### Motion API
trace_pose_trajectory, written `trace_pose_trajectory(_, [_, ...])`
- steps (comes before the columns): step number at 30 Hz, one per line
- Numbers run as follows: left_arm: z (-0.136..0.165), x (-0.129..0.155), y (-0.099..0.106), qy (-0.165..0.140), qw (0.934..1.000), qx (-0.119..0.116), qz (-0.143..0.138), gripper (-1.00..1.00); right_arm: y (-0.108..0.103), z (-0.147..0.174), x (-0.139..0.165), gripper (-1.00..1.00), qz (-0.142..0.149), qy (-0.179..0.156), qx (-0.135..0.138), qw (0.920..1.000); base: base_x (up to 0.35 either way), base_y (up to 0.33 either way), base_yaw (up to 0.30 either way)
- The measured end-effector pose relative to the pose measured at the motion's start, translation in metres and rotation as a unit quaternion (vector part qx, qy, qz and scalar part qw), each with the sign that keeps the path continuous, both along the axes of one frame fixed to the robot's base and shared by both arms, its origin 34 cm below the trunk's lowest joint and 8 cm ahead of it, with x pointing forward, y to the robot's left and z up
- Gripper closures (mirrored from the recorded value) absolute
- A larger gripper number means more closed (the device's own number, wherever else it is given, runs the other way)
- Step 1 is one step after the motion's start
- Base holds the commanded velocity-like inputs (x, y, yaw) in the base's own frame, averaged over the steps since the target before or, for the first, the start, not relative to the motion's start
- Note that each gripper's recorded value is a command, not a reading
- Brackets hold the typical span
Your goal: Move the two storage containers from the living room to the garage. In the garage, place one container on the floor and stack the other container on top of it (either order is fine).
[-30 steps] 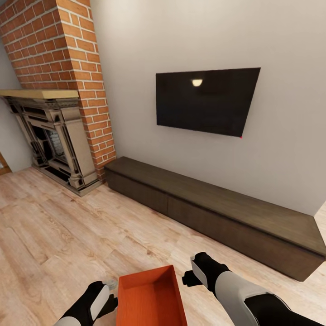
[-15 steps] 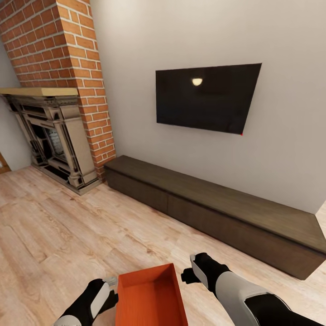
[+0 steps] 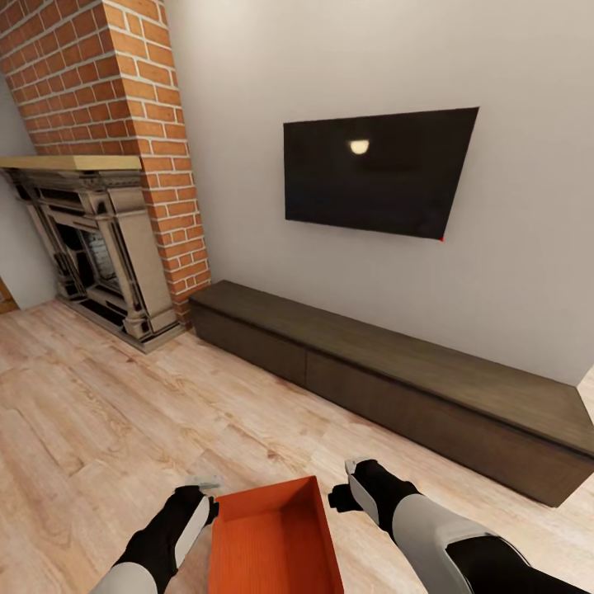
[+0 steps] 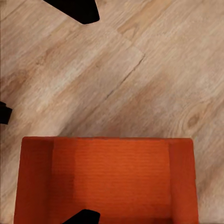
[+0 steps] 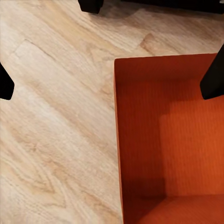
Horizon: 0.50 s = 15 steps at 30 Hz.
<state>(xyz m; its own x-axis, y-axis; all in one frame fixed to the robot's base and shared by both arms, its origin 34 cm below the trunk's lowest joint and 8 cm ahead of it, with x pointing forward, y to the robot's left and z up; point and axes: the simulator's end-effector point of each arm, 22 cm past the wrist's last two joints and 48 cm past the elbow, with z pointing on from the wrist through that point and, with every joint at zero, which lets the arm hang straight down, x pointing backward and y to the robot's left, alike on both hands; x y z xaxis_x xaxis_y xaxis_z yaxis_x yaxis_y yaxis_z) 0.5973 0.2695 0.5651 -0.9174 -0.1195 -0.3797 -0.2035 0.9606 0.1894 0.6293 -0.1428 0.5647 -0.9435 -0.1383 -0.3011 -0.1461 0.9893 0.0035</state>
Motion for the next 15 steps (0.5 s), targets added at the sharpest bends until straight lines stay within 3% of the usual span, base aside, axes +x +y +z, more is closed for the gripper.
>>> trace_pose_trajectory(8, [-0.008, 0.005, -0.008, -0.001, 0.9989, 0.023, -0.041, -1.00, 0.001, -0.014, 0.000, -1.00, 0.000, -0.003, 0.001, 1.0000, 0.000, 0.000, 0.000])
trace_pose_trajectory(15, [-0.020, 0.004, -0.009, 0.000, 0.9987, 0.025, -0.045, -1.00, 0.003, -0.025, 0.001, -1.00, 0.005, -0.008, -0.002, 1.0000, 0.000, 0.000, 0.000])
